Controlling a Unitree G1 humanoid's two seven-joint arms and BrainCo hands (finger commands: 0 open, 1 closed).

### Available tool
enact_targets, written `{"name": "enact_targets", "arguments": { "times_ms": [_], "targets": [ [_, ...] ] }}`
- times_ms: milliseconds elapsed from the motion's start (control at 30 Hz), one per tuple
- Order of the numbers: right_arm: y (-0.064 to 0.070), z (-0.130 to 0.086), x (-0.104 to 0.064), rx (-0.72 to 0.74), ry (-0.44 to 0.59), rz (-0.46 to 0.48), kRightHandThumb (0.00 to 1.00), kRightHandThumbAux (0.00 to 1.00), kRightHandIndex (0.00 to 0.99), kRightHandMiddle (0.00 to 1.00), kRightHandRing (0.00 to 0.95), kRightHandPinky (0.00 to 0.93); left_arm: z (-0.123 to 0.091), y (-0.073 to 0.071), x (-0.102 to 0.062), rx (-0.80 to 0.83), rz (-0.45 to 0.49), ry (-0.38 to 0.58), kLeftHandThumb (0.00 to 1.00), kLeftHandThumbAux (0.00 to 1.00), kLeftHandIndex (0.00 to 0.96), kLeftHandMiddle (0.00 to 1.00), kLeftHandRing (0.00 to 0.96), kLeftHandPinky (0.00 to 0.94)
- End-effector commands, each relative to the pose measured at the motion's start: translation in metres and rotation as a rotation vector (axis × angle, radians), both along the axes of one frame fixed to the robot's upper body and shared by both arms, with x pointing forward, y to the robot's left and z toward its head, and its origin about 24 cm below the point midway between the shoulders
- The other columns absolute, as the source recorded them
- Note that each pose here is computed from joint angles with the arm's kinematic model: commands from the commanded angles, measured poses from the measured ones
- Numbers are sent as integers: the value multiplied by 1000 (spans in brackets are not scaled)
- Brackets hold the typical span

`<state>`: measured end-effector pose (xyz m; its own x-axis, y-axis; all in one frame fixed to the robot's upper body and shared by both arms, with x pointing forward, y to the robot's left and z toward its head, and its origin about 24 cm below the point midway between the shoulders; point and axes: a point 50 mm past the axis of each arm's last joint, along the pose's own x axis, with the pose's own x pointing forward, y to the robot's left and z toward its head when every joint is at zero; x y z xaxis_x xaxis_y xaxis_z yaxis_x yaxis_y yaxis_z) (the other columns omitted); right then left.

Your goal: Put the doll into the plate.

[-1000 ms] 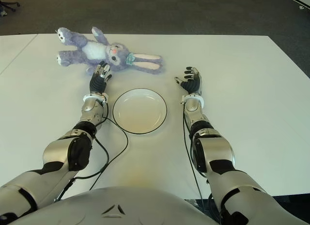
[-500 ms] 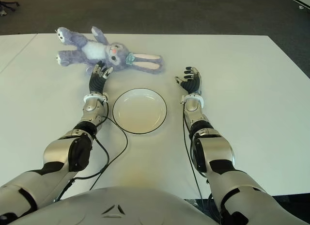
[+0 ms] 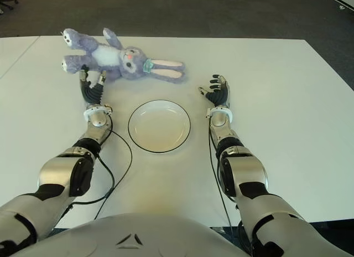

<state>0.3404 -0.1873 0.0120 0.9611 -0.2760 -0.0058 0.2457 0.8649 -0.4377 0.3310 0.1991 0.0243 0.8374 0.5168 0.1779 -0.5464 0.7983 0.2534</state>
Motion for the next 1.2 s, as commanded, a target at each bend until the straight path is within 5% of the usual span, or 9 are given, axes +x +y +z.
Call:
{"name": "enact_targets", "arguments": {
  "times_ms": [33, 267, 500, 833, 1200],
  "targets": [
    [12, -87, -69, -13, 403, -20, 213, 865, 247, 335, 376, 401, 34, 10, 16, 236, 86, -90, 149, 432, 0, 0, 0, 0],
    [15, -86, -67, -16, 401, -6, 184, 859, 240, 332, 375, 394, 67, 12, 29, 445, 68, -186, 161, 436, 0, 0, 0, 0],
    [18, -86, -67, 8, 394, -12, 197, 860, 246, 334, 379, 400, 77, 8, 33, 534, -24, -228, 144, 396, 0, 0, 0, 0],
    [17, -86, -67, 9, 397, -12, 272, 851, 262, 341, 383, 400, 84, 4, 39, 750, -152, -193, 158, 400, 0, 0, 0, 0],
    [17, -87, -67, -13, 404, -10, 216, 850, 247, 337, 378, 398, 95, 10, 51, 1069, -240, -64, 250, 448, 0, 0, 0, 0]
  ]
}}
